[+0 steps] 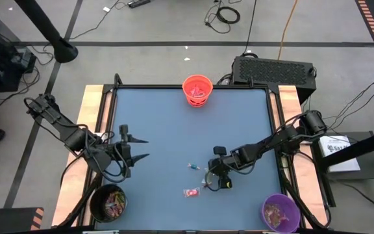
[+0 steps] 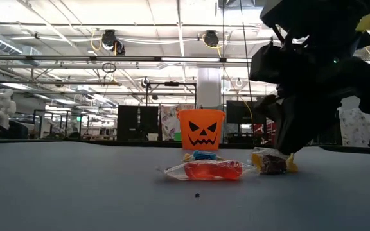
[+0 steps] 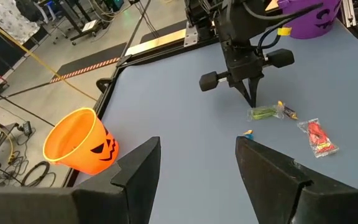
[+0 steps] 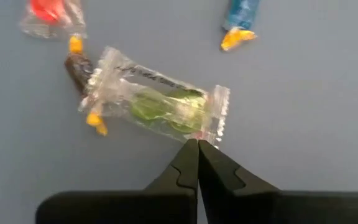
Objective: Sort candy by brand, put in halloween buckets
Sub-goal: Put the small green gummy into the purple bucket
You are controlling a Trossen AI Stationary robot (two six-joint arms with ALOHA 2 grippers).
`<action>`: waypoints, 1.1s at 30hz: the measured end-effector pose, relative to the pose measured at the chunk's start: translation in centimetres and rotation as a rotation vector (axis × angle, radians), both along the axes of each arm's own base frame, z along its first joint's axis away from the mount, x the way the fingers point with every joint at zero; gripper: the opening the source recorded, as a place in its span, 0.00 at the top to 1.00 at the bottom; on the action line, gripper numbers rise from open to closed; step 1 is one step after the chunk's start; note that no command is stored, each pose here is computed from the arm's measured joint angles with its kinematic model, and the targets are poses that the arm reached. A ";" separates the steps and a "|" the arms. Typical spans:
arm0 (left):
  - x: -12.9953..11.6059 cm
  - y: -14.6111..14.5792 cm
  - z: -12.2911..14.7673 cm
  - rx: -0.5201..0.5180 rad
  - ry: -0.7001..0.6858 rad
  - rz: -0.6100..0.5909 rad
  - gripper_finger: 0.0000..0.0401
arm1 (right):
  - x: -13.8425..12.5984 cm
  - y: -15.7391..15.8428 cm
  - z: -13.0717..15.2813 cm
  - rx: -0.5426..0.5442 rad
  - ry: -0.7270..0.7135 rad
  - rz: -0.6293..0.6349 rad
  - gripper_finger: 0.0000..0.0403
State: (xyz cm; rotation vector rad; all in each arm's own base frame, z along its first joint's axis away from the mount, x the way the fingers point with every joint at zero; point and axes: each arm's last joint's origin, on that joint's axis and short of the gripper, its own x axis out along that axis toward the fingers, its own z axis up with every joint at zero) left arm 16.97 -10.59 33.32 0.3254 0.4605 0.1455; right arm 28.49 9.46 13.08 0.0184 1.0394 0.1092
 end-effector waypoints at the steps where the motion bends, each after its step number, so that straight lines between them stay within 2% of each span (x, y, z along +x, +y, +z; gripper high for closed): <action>1: 0.0 0.0 0.0 0.000 0.000 0.000 0.46 | 0.0 0.1 0.0 0.023 -0.001 0.013 1.00; 5: 0.0 0.0 0.0 0.000 0.000 0.000 0.46 | 0.0 0.9 0.2 0.178 0.022 0.035 1.00; 9: 0.0 0.0 0.0 0.000 0.000 0.000 0.46 | 0.0 1.1 0.4 0.231 0.038 -0.079 0.98; 13: 0.0 0.0 0.0 -0.001 -0.001 0.000 0.46 | 0.1 1.3 0.7 0.154 0.011 -0.117 0.88; 20: 0.0 0.0 0.0 -0.002 -0.003 0.000 0.46 | 0.2 0.9 0.6 -0.034 -0.042 -0.046 0.55; 23: 0.0 0.0 0.0 -0.002 -0.003 0.000 0.46 | 0.3 0.7 0.5 -0.053 -0.042 -0.009 0.45; 26: 0.0 0.0 0.0 -0.002 -0.003 0.000 0.46 | 0.5 0.4 0.5 -0.028 -0.036 -0.004 0.45; 33: 0.0 0.0 0.0 -0.007 -0.004 0.002 0.46 | 1.0 0.5 -1.1 -0.024 -0.003 0.022 0.54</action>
